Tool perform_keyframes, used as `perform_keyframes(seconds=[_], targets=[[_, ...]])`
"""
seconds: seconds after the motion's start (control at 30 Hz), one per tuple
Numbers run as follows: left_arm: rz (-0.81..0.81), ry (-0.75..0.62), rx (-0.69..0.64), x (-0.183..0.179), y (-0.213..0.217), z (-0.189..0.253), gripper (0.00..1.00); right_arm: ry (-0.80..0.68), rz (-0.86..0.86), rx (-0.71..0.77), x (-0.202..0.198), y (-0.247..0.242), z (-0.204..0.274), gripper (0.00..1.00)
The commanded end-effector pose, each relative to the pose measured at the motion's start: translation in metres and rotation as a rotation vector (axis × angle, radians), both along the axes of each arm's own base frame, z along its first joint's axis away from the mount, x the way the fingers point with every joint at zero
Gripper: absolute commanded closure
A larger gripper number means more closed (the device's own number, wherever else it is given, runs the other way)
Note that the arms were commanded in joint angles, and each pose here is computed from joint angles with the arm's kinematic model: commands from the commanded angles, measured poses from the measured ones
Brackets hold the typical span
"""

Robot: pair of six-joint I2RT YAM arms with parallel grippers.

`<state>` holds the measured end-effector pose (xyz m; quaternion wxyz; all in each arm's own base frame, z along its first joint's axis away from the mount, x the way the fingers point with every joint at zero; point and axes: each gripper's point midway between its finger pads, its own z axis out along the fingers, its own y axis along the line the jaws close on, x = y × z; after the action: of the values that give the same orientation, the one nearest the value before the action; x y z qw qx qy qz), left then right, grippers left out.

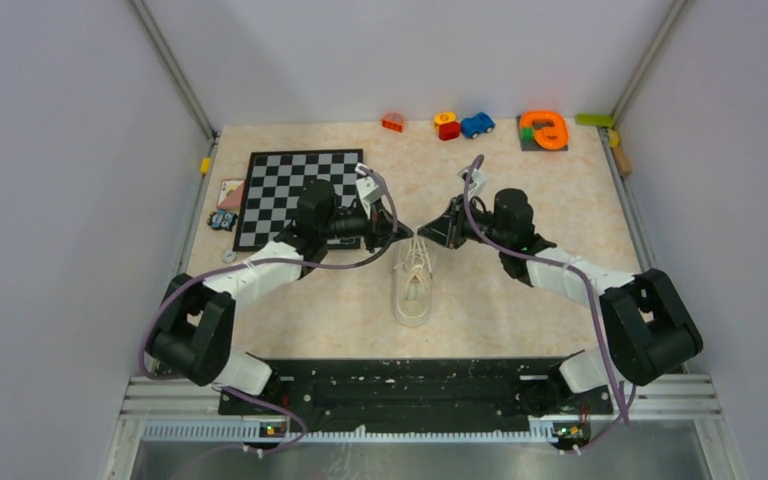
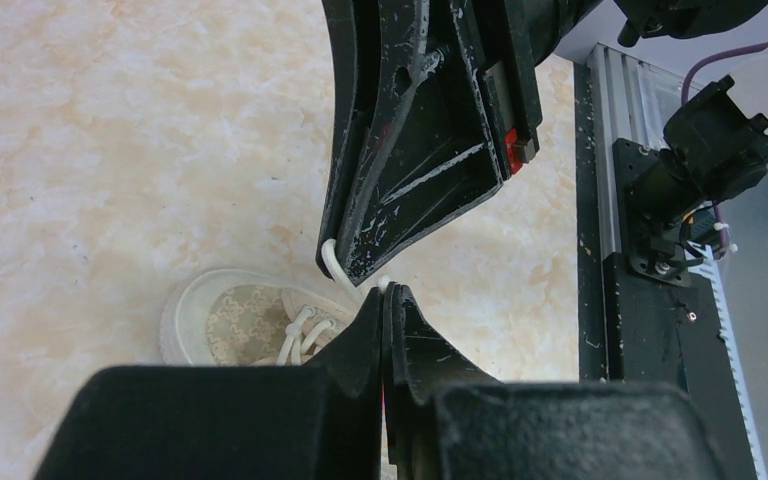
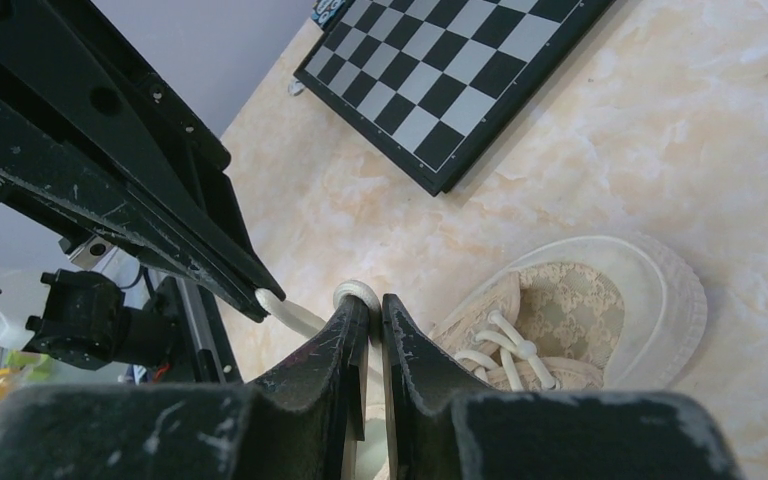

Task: Tie the shoes
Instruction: Cross the shoelace with the shoelace.

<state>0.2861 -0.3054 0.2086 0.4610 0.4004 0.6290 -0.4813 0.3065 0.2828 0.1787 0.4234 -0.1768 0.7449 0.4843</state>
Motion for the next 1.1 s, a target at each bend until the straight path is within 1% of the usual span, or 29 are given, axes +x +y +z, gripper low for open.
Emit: perform_keyframes(seconds=[0.0, 0.13, 0.23, 0.33, 0.43, 0.5, 0.67, 0.77, 0.9, 1.0, 1.07], targets=[[-0.052, -0.052, -0.006, 0.001, -0.004, 0.01, 1.0, -0.031, -0.005, 0.03, 0.008, 0.002, 0.02, 0.88], [-0.049, -0.033, 0.004, 0.0, -0.003, 0.004, 1.0, -0.037, -0.015, 0.021, 0.007, -0.001, 0.02, 0.88], [-0.015, -0.03, 0.005, 0.002, 0.001, 0.002, 1.0, -0.04, -0.045, 0.01, 0.008, -0.005, 0.022, 0.89], [0.057, -0.05, -0.053, 0.009, 0.014, 0.014, 1.0, -0.035, -0.108, -0.005, 0.012, -0.014, 0.022, 0.92], [0.141, -0.039, -0.114, 0.008, 0.034, 0.018, 1.0, -0.014, -0.14, 0.002, 0.009, -0.019, 0.021, 0.92], [0.202, -0.022, -0.129, 0.008, 0.047, 0.017, 1.0, -0.003, -0.15, 0.0, 0.006, -0.02, 0.018, 0.93], [0.359, 0.077, -0.085, 0.005, 0.075, -0.01, 1.0, 0.018, -0.131, -0.067, 0.011, -0.013, 0.007, 0.93], [0.423, 0.115, -0.054, -0.002, 0.088, -0.025, 1.0, 0.035, -0.124, -0.077, 0.017, -0.006, 0.003, 0.93], [0.429, 0.146, -0.015, -0.011, 0.093, -0.045, 1.0, 0.076, -0.116, -0.107, 0.029, 0.004, -0.004, 0.93], [0.425, 0.161, 0.005, -0.011, 0.093, -0.055, 1.0, 0.11, -0.129, -0.121, 0.039, 0.008, -0.011, 0.93], [0.397, 0.16, 0.017, -0.012, 0.09, -0.058, 1.0, 0.135, -0.133, -0.139, 0.044, 0.01, -0.02, 0.93]])
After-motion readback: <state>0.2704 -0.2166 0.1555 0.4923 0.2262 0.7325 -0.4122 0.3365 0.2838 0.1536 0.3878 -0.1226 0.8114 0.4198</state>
